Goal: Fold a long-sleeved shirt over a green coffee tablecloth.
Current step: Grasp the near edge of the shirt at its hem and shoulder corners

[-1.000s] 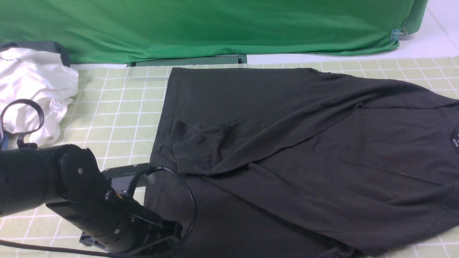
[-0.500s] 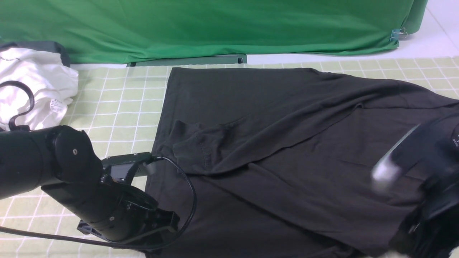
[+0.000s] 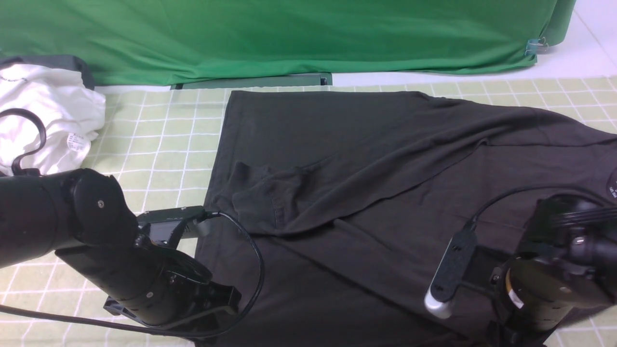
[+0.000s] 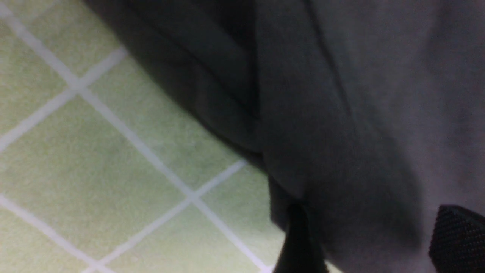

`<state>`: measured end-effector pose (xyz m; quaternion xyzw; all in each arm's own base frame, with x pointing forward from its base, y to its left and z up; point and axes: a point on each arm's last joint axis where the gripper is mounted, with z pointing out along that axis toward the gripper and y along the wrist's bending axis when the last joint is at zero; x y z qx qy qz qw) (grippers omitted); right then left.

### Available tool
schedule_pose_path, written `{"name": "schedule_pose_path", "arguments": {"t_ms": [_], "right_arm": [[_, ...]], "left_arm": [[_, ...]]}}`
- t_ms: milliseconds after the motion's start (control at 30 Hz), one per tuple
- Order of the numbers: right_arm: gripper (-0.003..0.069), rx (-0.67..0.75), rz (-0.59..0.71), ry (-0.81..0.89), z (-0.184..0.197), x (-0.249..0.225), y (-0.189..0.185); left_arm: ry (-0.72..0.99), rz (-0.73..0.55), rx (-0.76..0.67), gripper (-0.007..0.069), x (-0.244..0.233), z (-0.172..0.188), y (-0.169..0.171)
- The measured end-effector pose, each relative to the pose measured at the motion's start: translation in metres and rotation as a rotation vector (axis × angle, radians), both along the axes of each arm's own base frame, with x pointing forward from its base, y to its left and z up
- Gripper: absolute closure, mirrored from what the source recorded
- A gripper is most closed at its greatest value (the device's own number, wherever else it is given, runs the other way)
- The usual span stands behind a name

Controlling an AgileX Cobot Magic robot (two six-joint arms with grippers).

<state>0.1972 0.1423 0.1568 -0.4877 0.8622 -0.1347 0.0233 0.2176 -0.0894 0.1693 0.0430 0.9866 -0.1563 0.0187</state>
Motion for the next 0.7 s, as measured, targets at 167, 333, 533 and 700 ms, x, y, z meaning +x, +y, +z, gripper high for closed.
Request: {"name": "schedule_pose_path", "arguments": {"t_ms": [167,333,533,700], "right_arm": [[0.0215,-0.007,0.005,0.004,-0.0026,0.0010,0.0010],[0.0231,-0.002,0.007,0.001,-0.0026,0.0013,0.0014],[0.0557,0.012,-0.003,0.009,-0.0046,0.0010,0.0030],[0.0616,0.010,-0.023,0.017,0.0003,0.0021,0.0044]], "left_arm": [[-0.001,0.000,0.000,0.0596,0.0001,0.0000,0.0000],[-0.001,0.000,0.000,0.0596,0.0001,0.0001,0.0000],[-0.011,0.004,0.000,0.0596,0.0011,0.0001,0.0000],[-0.043,0.010,-0.016,0.0596,-0.0002,0.0081,-0.0001]]}}
